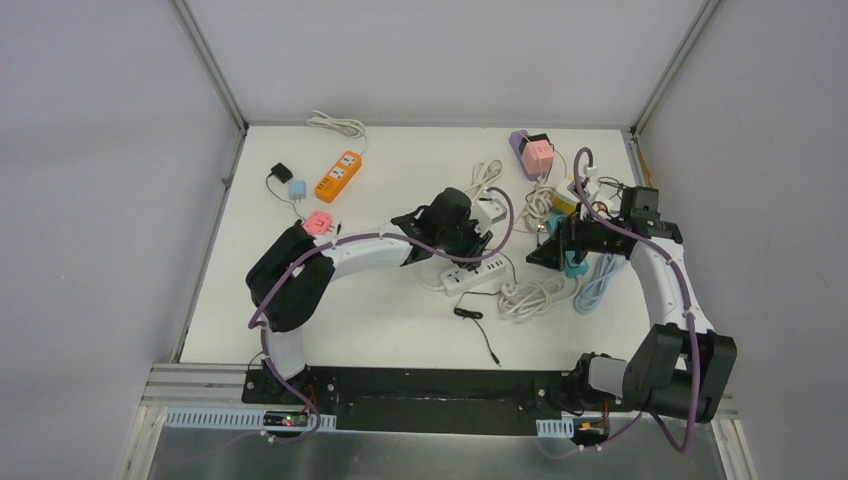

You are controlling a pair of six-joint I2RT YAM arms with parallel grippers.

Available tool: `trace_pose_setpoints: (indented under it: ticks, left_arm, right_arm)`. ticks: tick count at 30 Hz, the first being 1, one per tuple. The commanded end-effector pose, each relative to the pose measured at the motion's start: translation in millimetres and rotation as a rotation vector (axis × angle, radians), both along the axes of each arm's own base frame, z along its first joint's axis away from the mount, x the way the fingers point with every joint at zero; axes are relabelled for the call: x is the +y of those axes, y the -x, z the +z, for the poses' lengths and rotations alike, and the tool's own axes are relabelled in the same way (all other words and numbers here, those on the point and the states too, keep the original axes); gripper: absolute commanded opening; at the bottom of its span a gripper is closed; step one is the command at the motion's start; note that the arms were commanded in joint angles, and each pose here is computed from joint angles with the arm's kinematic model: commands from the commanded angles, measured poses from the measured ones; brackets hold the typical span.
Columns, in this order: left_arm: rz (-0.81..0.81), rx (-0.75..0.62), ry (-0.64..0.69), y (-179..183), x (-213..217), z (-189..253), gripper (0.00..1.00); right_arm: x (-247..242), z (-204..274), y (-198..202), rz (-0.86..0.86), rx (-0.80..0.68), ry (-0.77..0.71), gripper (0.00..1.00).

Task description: Pull the plug off the socket

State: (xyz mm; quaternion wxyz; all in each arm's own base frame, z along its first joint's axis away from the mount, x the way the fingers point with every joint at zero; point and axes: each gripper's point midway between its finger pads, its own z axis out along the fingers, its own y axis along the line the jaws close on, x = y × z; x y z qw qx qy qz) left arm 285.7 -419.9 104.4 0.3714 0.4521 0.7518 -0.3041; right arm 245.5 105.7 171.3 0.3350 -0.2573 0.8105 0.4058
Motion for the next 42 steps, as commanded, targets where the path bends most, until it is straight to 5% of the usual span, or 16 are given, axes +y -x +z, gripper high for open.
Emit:
trace_pose_setpoints:
  ticks: [1,8,9,11,24,42]
  left_arm:
    - [0.291,0.088,0.079,-25.2,21.9,21.5,0.0]
    - [0.505,0.296,0.2,-43.5,51.8,22.2,0.0]
    - [0.526,0.315,0.231,-47.1,54.0,25.8,0.0]
    - [0.563,0.352,0.279,-52.2,57.3,30.3,0.0]
    - [0.721,0.525,0.433,-59.3,54.7,29.0,0.0]
    - [0.772,0.564,0.498,-63.5,54.2,29.6,0.0]
  right_arm:
    - [12.7,8.4,-11.1,-0.017,0.003,-0.079,0.99]
    - [30.6,-4.3,-33.5,0.066,-0.127,-0.068,0.99]
    - [40.5,1.5,-27.7,-0.026,0.097,-0.174,0.96]
    - [51.6,1.4,-29.8,-0.066,0.213,-0.235,0.94]
    - [97.5,-55.7,-53.0,-0.272,0.462,-0.134,0.87]
    - [139.4,-94.7,-48.3,-0.251,0.657,-0.027,0.78]
